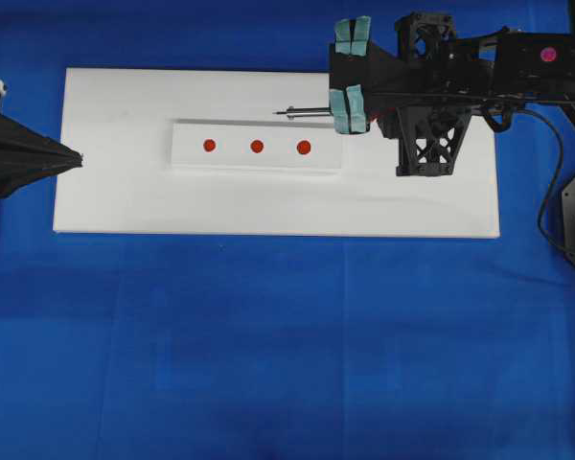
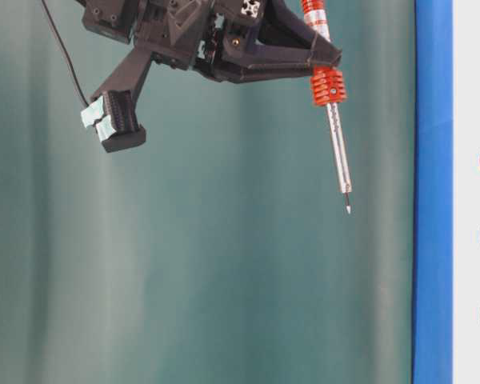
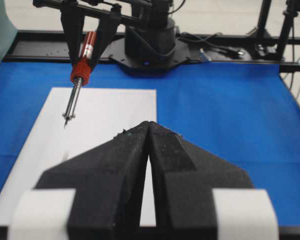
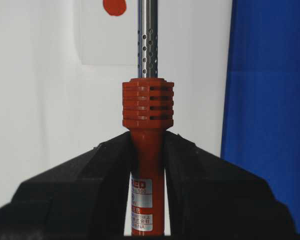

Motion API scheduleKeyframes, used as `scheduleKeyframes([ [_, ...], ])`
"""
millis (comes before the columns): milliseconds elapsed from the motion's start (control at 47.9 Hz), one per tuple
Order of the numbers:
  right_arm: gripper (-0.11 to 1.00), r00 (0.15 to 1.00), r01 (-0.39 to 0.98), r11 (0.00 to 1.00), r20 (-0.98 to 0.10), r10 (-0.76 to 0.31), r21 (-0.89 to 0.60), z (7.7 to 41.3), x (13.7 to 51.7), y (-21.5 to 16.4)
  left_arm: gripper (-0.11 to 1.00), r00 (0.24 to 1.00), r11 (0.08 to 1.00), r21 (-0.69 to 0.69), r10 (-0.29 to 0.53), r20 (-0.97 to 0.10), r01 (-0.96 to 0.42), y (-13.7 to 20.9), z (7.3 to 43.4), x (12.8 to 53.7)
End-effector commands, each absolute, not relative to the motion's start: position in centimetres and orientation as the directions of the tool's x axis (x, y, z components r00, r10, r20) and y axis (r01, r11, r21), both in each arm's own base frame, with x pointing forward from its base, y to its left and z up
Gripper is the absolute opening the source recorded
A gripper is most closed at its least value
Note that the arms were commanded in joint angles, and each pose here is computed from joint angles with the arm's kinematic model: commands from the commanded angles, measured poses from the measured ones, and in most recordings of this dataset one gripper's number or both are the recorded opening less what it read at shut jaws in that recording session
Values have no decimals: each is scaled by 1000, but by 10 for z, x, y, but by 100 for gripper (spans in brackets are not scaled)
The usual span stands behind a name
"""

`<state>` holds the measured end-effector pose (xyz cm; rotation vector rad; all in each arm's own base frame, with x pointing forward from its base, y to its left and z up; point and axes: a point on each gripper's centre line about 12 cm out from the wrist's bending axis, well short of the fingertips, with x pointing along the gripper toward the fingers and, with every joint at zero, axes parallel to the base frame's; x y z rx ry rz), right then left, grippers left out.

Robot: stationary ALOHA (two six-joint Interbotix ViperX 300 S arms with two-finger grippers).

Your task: Touch the tip of the soldering iron to the mark.

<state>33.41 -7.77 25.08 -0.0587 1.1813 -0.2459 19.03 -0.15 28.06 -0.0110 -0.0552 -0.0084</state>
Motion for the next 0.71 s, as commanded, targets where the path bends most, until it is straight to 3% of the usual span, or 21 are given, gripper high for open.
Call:
scheduleKeyframes([
  [0, 6, 392, 167, 971, -892, -224, -170, 263, 335, -77, 0, 998, 1000, -11, -8, 67, 9, -2, 285, 191],
  [417, 6, 388, 170, 971, -894, -224, -169, 260, 337, -78, 0, 998, 1000, -9, -8, 69, 9, -2, 285, 191],
  [689, 6, 348, 156, 974, -913, -210, -165, 231, 352, -80, 0, 997, 1000, -9, -9, 71, 9, -2, 285, 191],
])
